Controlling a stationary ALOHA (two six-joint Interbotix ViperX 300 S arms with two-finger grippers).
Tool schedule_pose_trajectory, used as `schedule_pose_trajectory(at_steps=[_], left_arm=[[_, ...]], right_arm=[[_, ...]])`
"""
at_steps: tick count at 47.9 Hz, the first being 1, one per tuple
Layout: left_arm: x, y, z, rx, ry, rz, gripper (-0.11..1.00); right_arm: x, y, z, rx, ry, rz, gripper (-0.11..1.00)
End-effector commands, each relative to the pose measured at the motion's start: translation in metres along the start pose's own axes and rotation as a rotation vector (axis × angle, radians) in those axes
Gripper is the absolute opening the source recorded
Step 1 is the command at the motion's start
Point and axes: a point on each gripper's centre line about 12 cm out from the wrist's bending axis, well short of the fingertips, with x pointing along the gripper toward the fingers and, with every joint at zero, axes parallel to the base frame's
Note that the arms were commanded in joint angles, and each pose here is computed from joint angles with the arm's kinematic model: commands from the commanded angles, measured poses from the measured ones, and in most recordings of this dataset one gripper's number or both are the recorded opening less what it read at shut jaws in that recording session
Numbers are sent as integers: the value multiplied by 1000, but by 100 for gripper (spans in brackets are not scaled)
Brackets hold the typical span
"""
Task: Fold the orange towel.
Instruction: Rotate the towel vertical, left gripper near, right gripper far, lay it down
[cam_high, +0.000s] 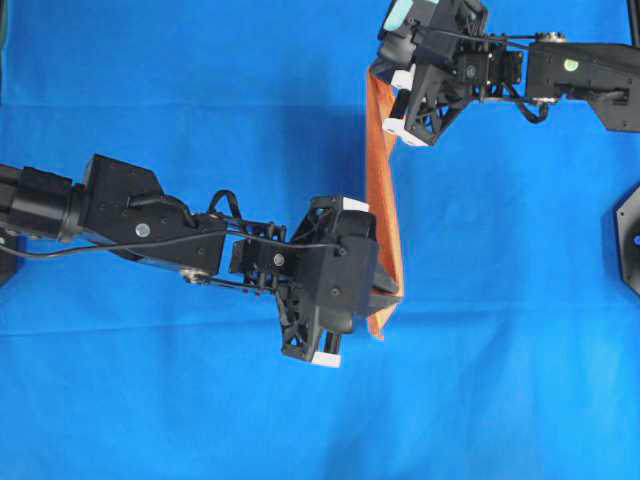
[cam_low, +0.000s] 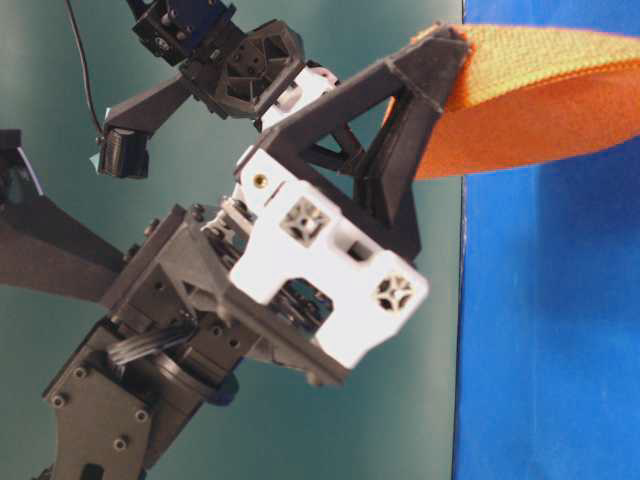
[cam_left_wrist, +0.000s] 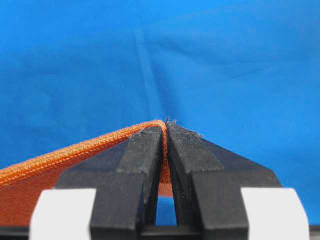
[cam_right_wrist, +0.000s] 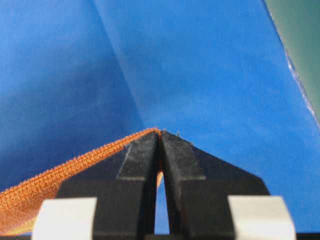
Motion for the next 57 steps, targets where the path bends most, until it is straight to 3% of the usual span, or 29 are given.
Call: schedule_pose_trajectory(at_steps=[1,14,21,30,34,40,49,57], left_arm=[[-5,-30,24,37,-69,-49,3],[24,-29,43,51,-163,-36,3],[46,-29,57,87,-194,-29,3],[57,-28,61,88,-190,-28,3],[56,-28,58,68,-182,-31,3],[53,-30,48,40,-154,-38,3],[40,-36,14,25,-81,-52,3],[25,-44,-17,-28,-20,-70,3]], right_arm=[[-7,-20,11,20,-25,-45,3],[-35,-27,-9,28,-4,-74,3],[-52,-29,-23,36,-12,-77,3],[-57,-29,-31,42,-10,-74,3],[-51,-27,-32,37,0,-68,3],[-33,-21,-29,30,3,-42,3],[6,-8,-19,22,-8,16,3],[25,1,-8,11,-23,41,3]])
